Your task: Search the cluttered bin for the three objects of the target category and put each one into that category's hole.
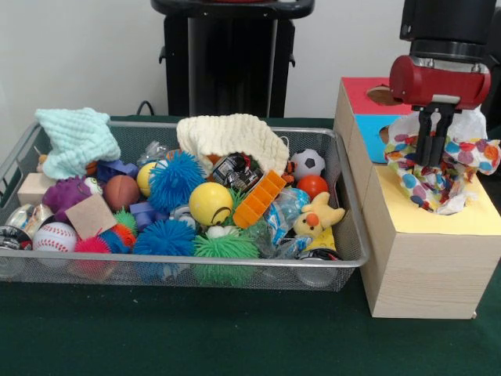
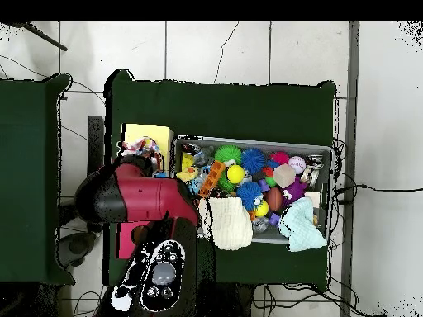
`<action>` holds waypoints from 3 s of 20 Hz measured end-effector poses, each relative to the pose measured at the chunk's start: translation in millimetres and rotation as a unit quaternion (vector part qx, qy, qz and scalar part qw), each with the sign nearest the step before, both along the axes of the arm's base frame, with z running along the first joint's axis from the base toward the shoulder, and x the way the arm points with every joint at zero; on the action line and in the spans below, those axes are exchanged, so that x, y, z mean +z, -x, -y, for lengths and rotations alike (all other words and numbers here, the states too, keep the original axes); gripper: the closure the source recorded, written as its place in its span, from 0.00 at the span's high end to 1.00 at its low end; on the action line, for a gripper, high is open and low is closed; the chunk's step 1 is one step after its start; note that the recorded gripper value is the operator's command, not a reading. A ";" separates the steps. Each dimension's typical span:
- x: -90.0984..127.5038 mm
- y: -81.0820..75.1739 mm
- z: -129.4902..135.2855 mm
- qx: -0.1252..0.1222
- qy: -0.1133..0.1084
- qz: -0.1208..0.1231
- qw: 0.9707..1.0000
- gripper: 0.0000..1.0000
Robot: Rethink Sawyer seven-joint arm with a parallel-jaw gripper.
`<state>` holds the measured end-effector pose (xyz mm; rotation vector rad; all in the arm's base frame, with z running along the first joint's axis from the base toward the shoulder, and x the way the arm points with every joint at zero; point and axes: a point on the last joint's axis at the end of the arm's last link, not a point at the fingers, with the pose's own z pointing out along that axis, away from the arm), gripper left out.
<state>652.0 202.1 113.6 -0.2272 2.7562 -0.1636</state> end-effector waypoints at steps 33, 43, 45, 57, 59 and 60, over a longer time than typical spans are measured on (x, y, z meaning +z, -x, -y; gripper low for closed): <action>101.0 14.3 -0.2 -0.013 -0.007 -0.059 0.998 0.00; 137.9 14.5 -0.2 -0.014 -0.013 -0.049 0.999 0.00; 135.9 14.8 -1.3 -0.013 -0.012 -0.048 0.999 0.00; 107.8 6.6 -0.4 -0.009 -0.005 -0.014 1.000 0.00; 100.1 7.6 0.4 -0.009 -0.003 -0.012 1.000 0.00; 97.8 8.0 0.6 -0.008 -0.002 -0.012 1.000 0.00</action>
